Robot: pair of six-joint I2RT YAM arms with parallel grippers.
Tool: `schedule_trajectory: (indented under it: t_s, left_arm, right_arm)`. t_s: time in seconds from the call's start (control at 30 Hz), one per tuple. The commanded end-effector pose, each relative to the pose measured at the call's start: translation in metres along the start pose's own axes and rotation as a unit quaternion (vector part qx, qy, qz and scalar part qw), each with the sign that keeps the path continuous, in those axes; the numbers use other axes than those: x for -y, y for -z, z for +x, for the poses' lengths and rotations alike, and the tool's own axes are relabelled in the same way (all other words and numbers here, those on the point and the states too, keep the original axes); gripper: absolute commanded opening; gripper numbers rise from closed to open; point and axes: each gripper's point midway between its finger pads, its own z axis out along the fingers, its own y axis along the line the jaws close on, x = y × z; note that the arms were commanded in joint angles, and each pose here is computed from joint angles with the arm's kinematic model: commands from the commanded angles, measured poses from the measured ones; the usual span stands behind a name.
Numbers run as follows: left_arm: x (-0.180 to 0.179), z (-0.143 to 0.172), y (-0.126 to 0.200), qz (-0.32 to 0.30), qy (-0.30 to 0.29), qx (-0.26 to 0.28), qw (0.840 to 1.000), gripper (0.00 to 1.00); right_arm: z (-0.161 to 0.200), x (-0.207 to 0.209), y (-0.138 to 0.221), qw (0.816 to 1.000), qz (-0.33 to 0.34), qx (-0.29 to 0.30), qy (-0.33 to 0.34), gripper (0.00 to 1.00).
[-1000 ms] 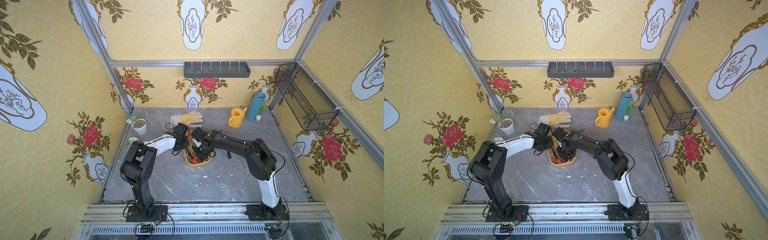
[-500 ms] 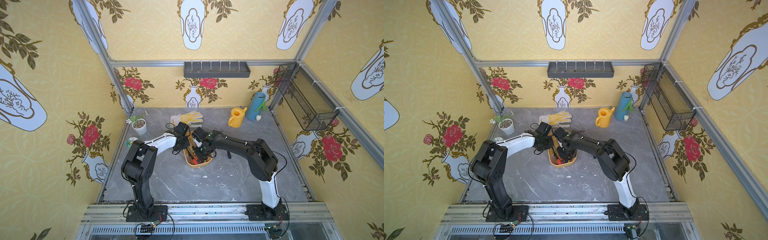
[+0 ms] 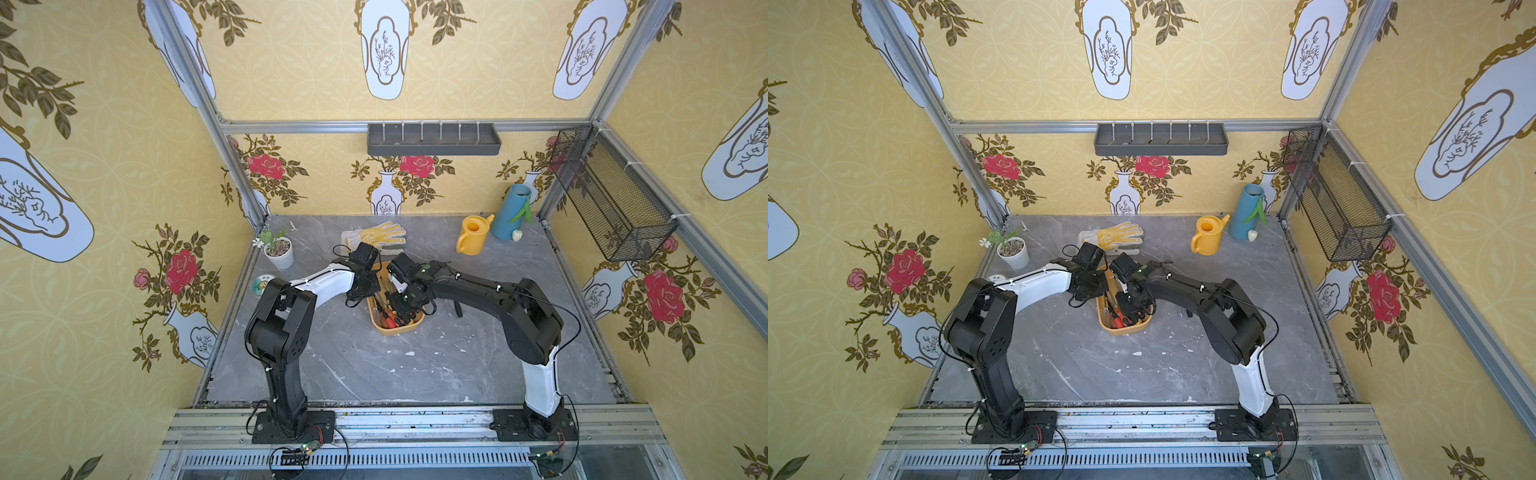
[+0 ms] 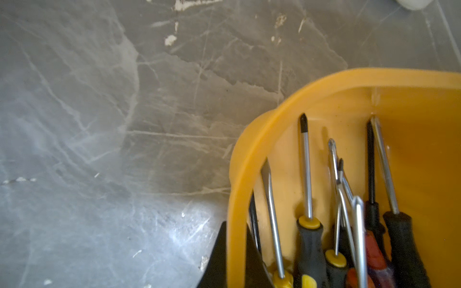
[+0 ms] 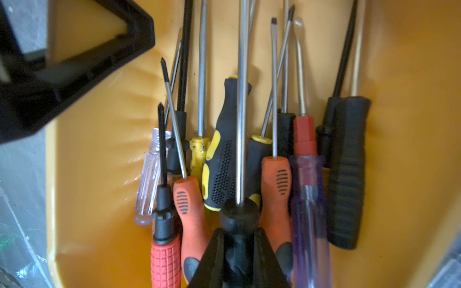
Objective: Take out the screwdriver from the storage box
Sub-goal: Pick up the screwdriver from the storage box.
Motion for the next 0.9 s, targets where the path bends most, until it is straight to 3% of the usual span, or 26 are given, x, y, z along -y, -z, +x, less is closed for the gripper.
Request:
schedule_trajectory:
  t_s: [0.0, 0.87]
  left_arm:
    - [-0.009, 0.011, -0.004, -0.017, -0.006, -0.022, 1.0, 0.0]
    - [-0.011, 0.011, -0.006, -0.023, -0.009, -0.019, 1.0, 0.0]
  right_arm:
    - [-0.009, 0.001, 0.005, 1.0, 0.002, 0.022, -0.004, 0.0]
    - [-0.029, 0.006, 0.035, 0.995, -0.019, 0.091, -0.037, 0.0]
